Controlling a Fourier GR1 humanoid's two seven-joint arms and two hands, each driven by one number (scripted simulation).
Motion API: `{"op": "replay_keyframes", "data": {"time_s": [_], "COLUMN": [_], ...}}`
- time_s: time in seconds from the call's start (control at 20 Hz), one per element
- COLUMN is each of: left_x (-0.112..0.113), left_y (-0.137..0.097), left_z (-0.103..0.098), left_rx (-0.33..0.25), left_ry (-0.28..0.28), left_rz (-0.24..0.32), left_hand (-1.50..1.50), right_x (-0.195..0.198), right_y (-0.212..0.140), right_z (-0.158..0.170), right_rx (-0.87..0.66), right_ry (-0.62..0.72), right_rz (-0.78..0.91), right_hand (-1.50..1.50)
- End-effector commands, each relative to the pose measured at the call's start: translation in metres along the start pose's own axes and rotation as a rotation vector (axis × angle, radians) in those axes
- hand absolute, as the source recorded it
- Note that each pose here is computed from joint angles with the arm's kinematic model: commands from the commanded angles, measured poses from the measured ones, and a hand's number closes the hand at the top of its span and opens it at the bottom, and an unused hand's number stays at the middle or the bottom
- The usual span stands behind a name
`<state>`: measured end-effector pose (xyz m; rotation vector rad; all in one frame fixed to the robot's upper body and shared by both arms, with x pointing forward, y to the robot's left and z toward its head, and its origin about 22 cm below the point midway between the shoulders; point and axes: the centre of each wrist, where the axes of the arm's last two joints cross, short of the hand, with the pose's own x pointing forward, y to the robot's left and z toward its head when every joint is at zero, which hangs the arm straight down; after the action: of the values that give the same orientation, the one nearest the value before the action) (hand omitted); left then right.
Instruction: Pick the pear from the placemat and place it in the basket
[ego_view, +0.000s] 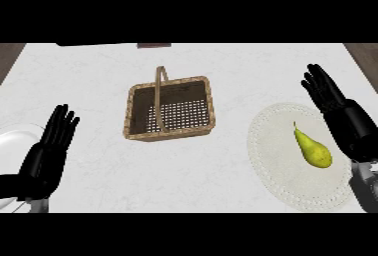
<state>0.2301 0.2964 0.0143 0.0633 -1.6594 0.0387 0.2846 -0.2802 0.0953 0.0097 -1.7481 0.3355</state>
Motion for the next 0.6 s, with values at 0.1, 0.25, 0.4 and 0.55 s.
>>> {"op": "replay_keyframes", "data": {"time_s": [0.1,0.25,0.4,0.55], "left_x": [0.030,0.046,0.033,0.037], "left_y": [-0.021,-0.017,-0.026,-0.025], "left_z": [-0.030,-0.041,-0.032,-0.037], "left_rx": [-0.148,-0.239,-0.270,-0.281], "left_ry": [-0.077,-0.145,-0.080,-0.061], "left_rz": [-0.118,-0.246,-0.225,-0.240], "left_hand": [0.00,0.00,0.00,0.00], "right_x": [-0.014,0.001,-0.016,-0.036], "right_y": [-0.056,-0.070,-0.015,0.004], "right_z": [0.003,-0.015,0.004,0.039], "right_rx": [0.198,0.394,0.713,0.714], "right_ry": [-0.038,-0.085,-0.286,-0.341], "right_rz": [-0.069,-0.100,-0.263,-0.131], "right_hand": [1.50,1.50,1.50,-1.50]}}
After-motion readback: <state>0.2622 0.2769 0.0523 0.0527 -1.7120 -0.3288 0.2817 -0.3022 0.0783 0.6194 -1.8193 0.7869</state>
